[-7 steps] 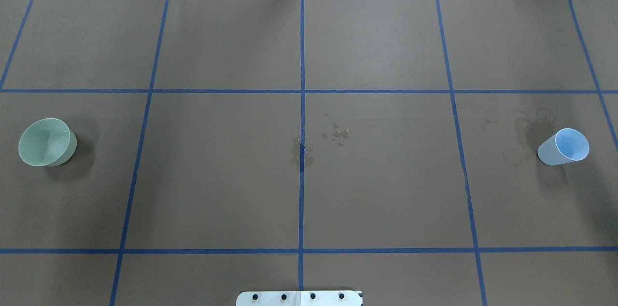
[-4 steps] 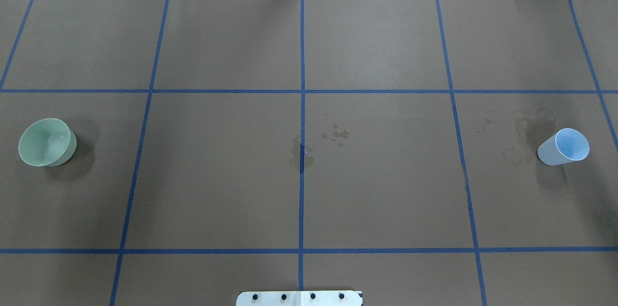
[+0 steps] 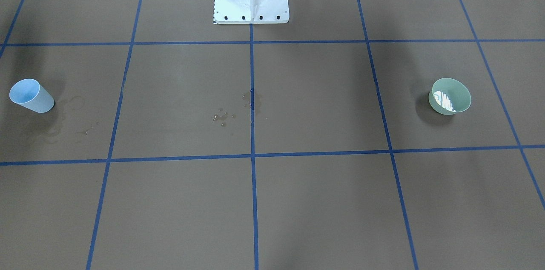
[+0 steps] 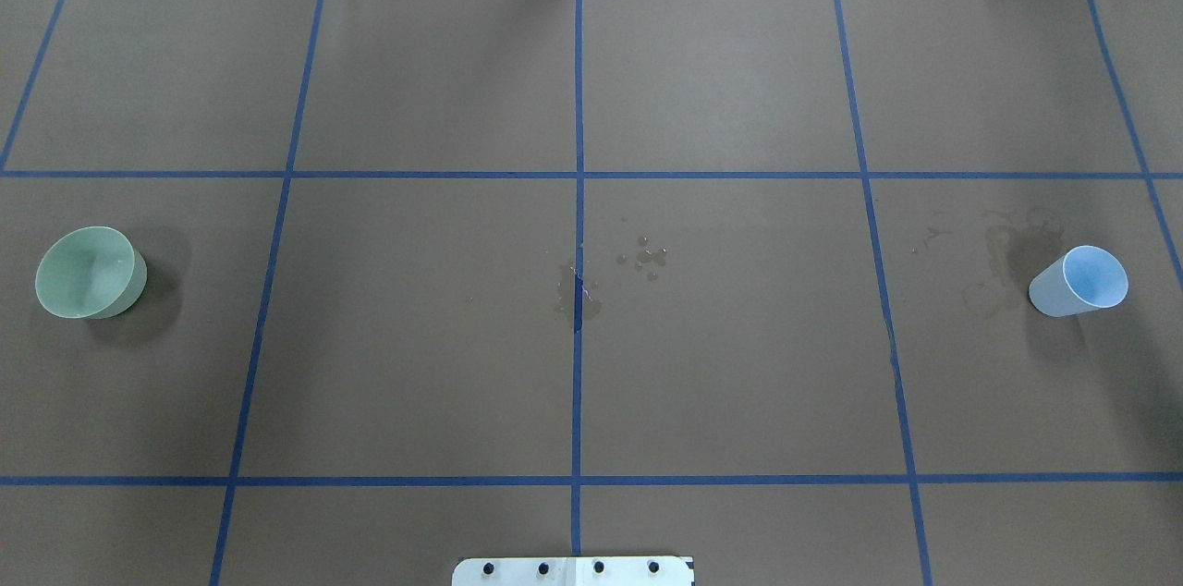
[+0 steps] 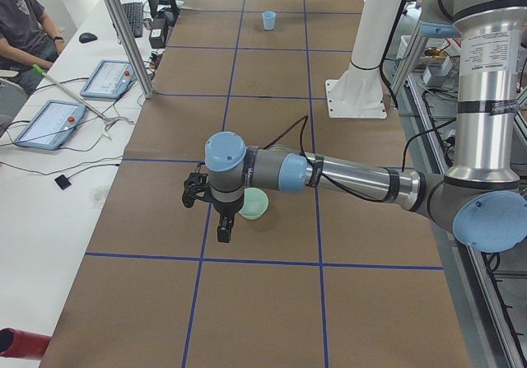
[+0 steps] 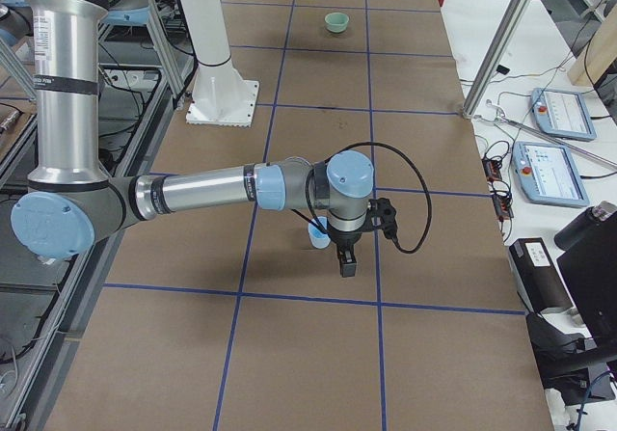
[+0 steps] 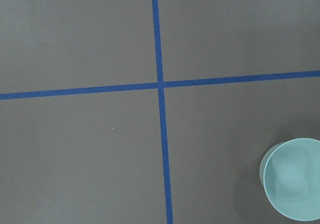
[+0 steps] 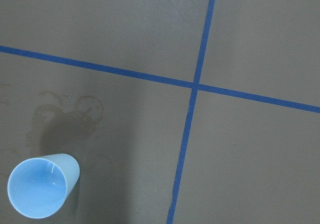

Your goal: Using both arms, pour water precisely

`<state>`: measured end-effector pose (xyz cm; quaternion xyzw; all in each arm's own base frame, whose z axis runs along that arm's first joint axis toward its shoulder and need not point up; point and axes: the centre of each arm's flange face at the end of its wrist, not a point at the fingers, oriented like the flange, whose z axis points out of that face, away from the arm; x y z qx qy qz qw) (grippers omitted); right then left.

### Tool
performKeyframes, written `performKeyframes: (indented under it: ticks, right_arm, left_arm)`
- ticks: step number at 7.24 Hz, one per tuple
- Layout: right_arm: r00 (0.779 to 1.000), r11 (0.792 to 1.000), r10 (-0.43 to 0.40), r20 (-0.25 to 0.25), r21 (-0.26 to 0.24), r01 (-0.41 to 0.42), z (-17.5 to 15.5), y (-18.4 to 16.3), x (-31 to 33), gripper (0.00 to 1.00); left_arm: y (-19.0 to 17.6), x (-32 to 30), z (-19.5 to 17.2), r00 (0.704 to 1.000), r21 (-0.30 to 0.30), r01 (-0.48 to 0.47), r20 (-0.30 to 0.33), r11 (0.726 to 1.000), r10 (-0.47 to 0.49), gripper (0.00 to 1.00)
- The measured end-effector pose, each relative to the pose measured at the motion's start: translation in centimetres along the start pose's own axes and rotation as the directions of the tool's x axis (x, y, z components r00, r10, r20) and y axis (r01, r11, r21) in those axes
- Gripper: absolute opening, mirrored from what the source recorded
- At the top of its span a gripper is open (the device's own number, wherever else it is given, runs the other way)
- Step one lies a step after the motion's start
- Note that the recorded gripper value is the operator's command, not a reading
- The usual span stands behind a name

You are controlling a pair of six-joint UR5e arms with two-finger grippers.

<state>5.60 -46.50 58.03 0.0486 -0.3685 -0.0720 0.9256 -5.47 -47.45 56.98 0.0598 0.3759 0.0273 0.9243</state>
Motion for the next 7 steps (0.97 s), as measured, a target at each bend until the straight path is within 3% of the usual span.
performKeyframes:
  ticks: [7]
  right_arm:
    - [1.000, 1.000, -0.009, 0.005, -0.006, 0.009, 0.6, -1.0, -0.2, 1.00]
  left_arm:
    - [0.8, -1.7, 1.7, 0.999, -0.041, 0.043, 0.003, 0.998, -0.043, 1.00]
